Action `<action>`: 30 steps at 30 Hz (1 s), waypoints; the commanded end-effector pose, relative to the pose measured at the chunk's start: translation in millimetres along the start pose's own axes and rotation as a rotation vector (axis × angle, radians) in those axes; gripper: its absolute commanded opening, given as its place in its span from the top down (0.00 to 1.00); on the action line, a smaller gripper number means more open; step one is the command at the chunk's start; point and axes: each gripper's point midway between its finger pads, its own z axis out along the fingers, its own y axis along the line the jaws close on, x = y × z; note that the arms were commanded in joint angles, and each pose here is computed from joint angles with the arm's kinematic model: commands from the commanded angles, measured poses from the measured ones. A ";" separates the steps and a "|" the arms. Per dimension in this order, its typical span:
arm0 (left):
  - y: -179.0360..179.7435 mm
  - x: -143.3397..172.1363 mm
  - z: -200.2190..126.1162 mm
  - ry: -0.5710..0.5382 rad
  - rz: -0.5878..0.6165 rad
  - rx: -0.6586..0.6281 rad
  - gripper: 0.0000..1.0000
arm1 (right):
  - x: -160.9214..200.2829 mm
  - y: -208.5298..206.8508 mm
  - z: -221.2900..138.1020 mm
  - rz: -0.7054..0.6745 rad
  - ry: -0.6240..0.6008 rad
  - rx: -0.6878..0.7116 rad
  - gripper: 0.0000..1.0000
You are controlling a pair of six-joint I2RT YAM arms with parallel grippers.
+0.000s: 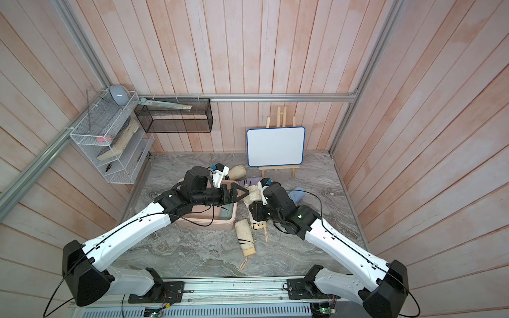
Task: Put the umbrella into the storage box
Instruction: Pick up the umbrella from the center of the board.
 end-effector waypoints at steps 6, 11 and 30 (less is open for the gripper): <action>-1.1 -6.9 16.2 0.026 -0.029 0.044 0.00 | -25.0 34.0 -9.1 -0.069 -0.068 -0.109 0.62; -3.4 -7.9 21.1 0.031 -0.028 0.067 0.00 | -30.1 44.4 -2.9 -0.092 -0.060 -0.127 0.62; 7.3 -36.5 5.0 -0.097 -0.080 0.039 0.87 | -44.1 55.3 -9.9 -0.055 -0.104 -0.096 0.25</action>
